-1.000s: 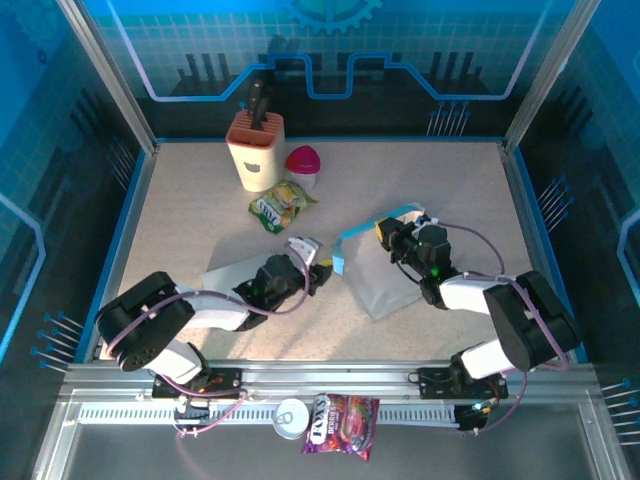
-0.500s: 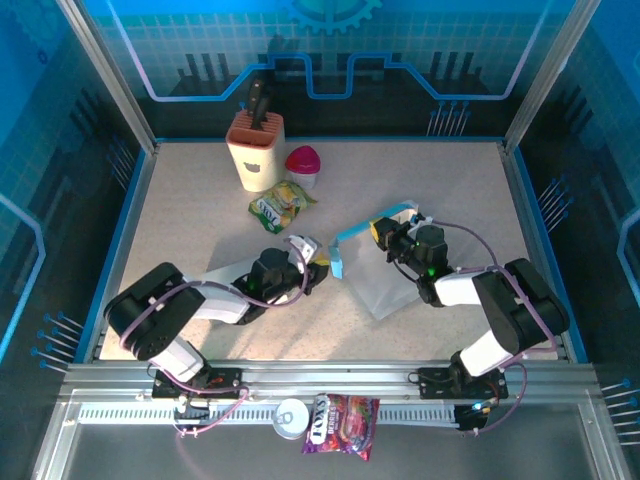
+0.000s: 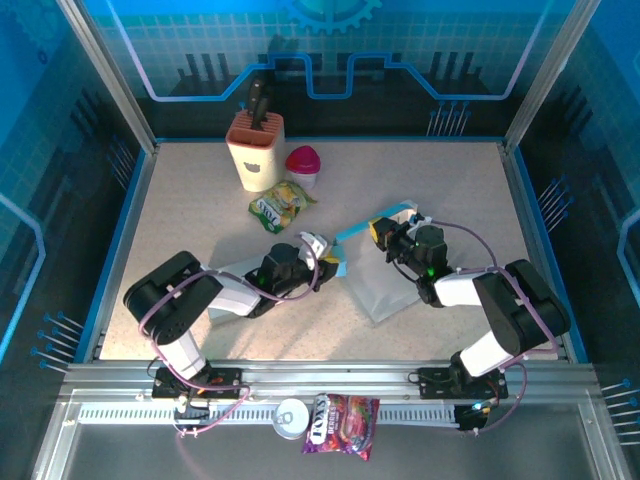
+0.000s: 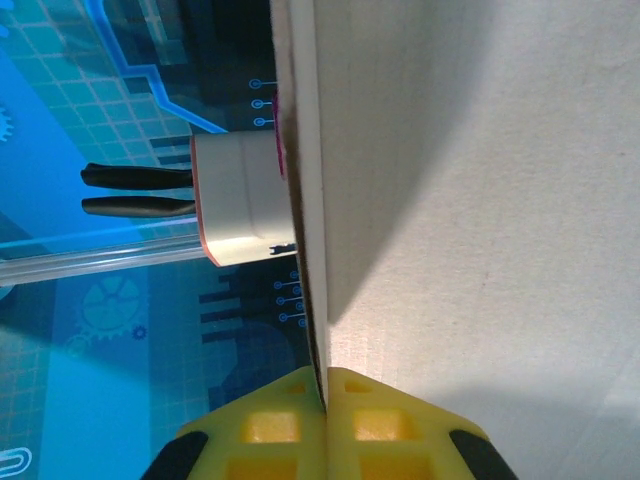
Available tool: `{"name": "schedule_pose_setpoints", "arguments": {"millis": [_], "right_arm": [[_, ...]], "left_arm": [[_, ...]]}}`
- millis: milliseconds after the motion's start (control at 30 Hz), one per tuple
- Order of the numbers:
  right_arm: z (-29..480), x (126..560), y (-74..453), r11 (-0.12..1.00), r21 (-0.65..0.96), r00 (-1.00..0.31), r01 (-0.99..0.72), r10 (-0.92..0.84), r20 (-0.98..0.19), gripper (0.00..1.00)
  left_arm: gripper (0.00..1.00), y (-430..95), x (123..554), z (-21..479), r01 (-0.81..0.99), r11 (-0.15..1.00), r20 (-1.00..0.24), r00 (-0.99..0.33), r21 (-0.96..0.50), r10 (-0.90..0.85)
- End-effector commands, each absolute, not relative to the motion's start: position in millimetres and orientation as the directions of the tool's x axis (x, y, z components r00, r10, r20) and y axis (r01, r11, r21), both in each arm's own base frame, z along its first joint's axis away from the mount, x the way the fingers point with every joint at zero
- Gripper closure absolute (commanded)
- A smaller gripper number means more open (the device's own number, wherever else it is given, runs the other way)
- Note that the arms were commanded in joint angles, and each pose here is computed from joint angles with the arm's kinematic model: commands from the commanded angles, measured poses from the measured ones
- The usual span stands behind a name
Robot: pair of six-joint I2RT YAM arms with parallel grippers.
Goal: Fold the paper box
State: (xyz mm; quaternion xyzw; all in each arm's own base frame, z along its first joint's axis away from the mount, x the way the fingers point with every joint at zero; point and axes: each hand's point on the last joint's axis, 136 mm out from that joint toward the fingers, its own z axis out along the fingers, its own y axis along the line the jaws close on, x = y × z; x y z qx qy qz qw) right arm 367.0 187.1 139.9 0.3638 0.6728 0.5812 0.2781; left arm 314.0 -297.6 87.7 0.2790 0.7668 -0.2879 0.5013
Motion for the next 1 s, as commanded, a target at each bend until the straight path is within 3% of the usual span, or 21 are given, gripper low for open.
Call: {"name": "schedule_pose_setpoints", "arguments": {"millis": [0, 200, 367, 967], "right_arm": [[147, 366, 193, 0.054, 0.989, -0.594, 0.14, 0.803, 0.041, 1.0], [145, 364, 193, 0.056, 0.988, -0.594, 0.144, 0.804, 0.04, 1.0], [144, 364, 194, 0.05, 0.989, -0.587, 0.136, 0.809, 0.039, 1.0], [150, 359, 192, 0.035, 0.993, -0.568, 0.109, 0.822, 0.034, 1.0]], "left_arm": [[0.75, -312, 318, 101, 0.748, 0.645, -0.947, -0.299, -0.156, 0.117], [0.76, -318, 321, 97, 0.736, 0.66, -0.946, -0.299, -0.148, 0.121], [0.7, -324, 320, 94, 0.705, 0.697, -0.951, -0.288, -0.128, 0.116], [0.64, -323, 322, 100, 0.606, 0.786, -0.959, -0.277, -0.125, 0.062]]}}
